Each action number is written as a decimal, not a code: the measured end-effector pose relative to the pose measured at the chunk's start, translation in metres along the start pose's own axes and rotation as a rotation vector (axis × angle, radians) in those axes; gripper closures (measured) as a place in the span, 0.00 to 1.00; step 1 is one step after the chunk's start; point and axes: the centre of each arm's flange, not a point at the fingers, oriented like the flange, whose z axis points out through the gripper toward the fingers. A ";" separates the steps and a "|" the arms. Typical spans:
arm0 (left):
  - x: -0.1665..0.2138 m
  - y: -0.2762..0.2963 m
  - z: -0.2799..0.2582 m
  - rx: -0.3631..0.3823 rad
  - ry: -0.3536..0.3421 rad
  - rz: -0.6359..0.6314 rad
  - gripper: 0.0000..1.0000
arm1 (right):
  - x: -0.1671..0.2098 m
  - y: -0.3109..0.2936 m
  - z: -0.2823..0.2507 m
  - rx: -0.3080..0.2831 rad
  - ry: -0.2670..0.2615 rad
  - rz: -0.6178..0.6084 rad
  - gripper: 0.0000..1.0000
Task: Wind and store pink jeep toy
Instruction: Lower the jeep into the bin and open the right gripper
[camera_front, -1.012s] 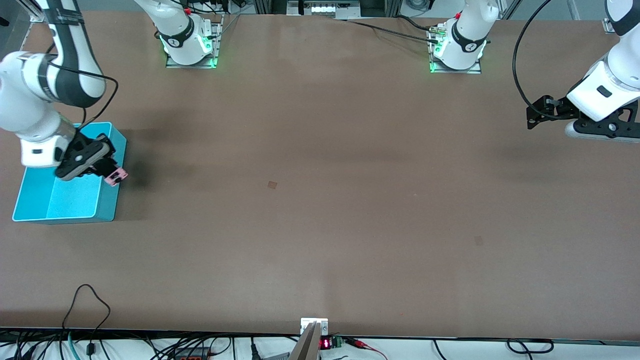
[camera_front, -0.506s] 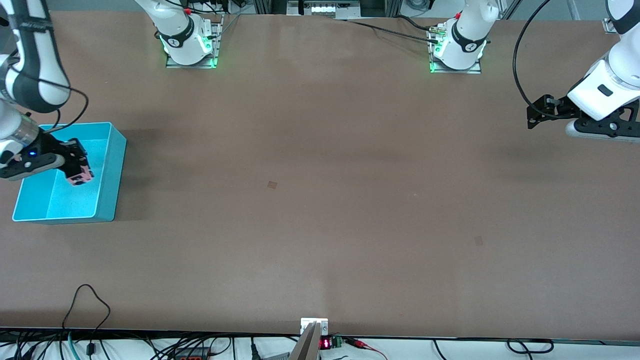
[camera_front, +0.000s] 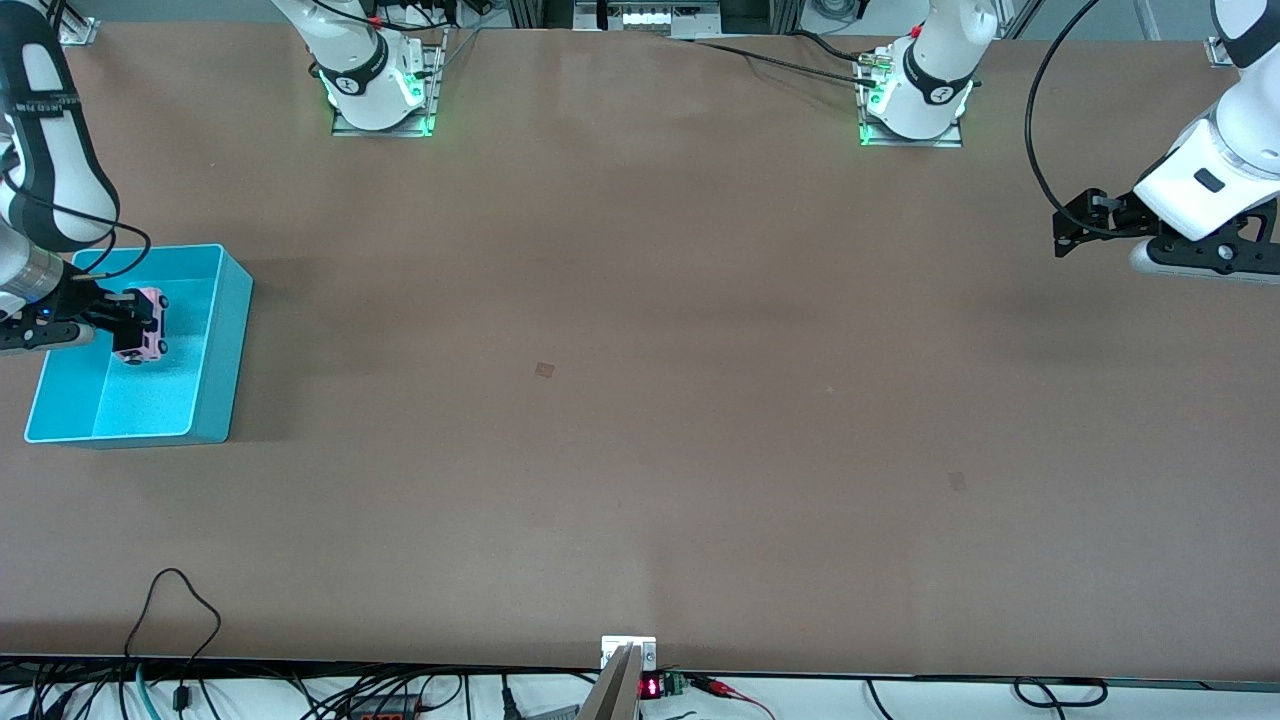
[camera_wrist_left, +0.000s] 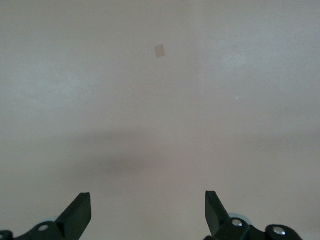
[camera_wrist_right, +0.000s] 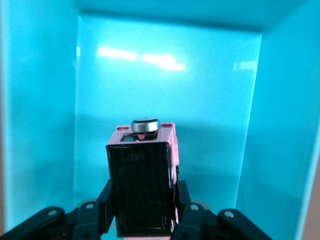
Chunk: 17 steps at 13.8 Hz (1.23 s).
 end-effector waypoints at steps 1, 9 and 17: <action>0.000 0.000 0.000 0.000 -0.001 0.000 0.00 | -0.003 0.004 0.009 0.003 -0.003 0.012 0.48; -0.001 0.000 0.000 0.000 -0.006 0.000 0.00 | -0.010 0.008 0.049 0.039 -0.028 0.054 0.42; -0.001 0.000 0.000 0.000 -0.006 0.001 0.00 | 0.046 -0.039 -0.068 0.015 0.026 -0.154 0.00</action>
